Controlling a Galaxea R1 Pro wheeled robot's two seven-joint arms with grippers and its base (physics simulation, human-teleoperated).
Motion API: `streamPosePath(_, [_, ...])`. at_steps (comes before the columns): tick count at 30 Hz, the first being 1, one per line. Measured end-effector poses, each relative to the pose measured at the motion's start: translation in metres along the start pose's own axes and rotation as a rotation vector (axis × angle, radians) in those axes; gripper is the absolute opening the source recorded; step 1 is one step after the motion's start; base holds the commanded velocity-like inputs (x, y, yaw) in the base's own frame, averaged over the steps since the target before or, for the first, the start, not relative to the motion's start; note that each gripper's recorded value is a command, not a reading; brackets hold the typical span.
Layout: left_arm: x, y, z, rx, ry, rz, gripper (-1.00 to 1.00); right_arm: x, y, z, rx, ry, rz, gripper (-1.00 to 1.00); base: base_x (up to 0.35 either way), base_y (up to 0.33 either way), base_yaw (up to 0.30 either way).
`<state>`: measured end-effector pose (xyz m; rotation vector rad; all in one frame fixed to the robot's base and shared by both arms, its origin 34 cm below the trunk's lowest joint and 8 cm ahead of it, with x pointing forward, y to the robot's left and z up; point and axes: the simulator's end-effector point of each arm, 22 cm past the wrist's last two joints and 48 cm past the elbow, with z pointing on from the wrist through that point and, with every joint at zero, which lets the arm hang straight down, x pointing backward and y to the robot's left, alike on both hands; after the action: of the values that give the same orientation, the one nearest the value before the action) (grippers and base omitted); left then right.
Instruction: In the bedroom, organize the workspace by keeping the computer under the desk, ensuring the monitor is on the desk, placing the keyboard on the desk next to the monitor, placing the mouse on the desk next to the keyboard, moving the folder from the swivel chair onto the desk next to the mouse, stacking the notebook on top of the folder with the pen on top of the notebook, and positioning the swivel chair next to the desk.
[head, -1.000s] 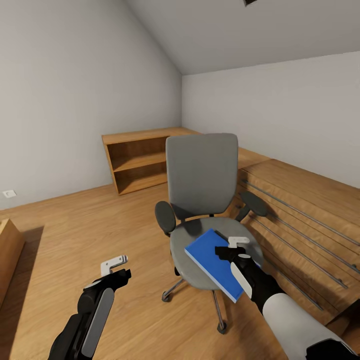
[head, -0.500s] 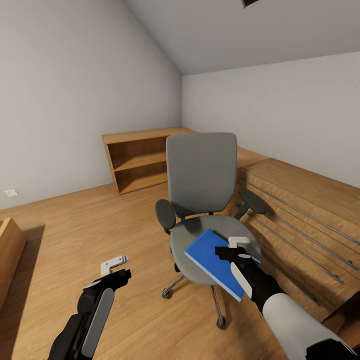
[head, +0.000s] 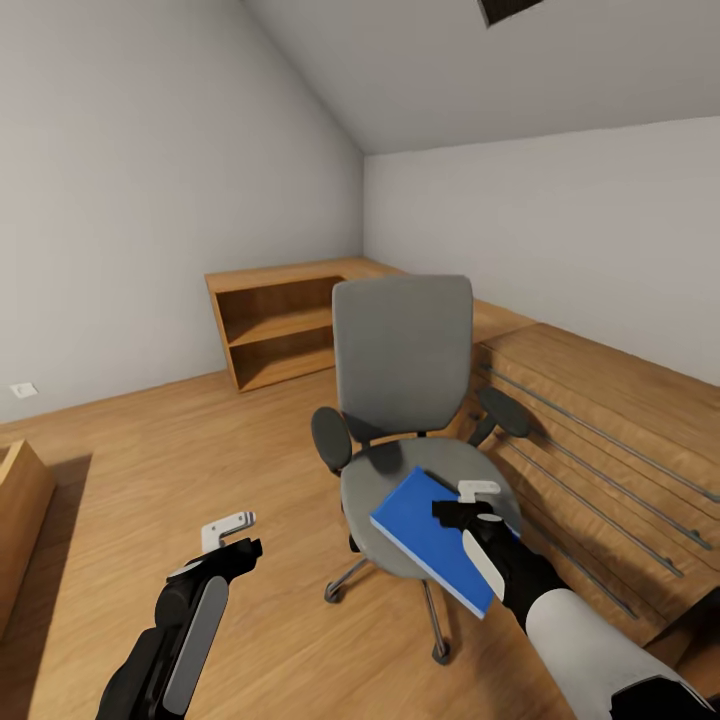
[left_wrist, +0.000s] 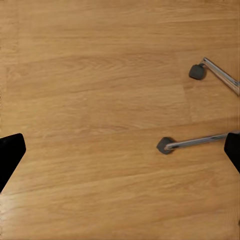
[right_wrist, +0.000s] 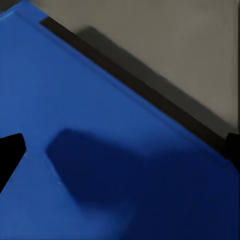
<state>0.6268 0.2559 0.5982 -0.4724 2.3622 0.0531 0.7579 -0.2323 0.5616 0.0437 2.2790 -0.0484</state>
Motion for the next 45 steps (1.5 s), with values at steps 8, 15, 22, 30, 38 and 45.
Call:
streamPosePath(8, [-0.012, -0.003, -0.01, 0.0, 0.001, 0.0, 1.0, -0.015, 0.0, -0.009, 0.0, -0.001, 0.0, 1.0, 0.0, 0.0, 0.0])
streamPosePath(15, [-0.022, -0.004, -0.019, -0.001, 0.003, 0.001, 1.0, -0.027, 0.0, -0.016, 0.0, -0.001, 0.0, 1.0, 0.0, 0.0, 0.0])
streamPosePath(22, [-0.031, -0.006, -0.027, -0.001, 0.003, 0.001, 1.0, -0.037, 0.0, -0.022, 0.0, -0.001, 0.0, 1.0, 0.0, 0.0, 0.0])
streamPosePath(30, [-0.031, -0.006, -0.026, -0.001, 0.003, 0.001, 1.0, -0.037, 0.0, -0.022, 0.0, -0.001, 0.001, 1.0, 0.0, 0.0, 0.0])
streamPosePath(38, [-0.031, -0.006, -0.026, -0.002, 0.003, 0.001, 1.0, -0.044, -0.001, -0.023, -0.002, -0.016, 0.007, 1.0, 0.0, 0.0, 0.0])
streamPosePath(45, [-0.031, -0.006, -0.027, -0.002, 0.003, 0.001, 1.0, -0.078, 0.007, -0.032, -0.024, -0.086, 0.017, 1.0, 0.0, 0.0, 0.0])
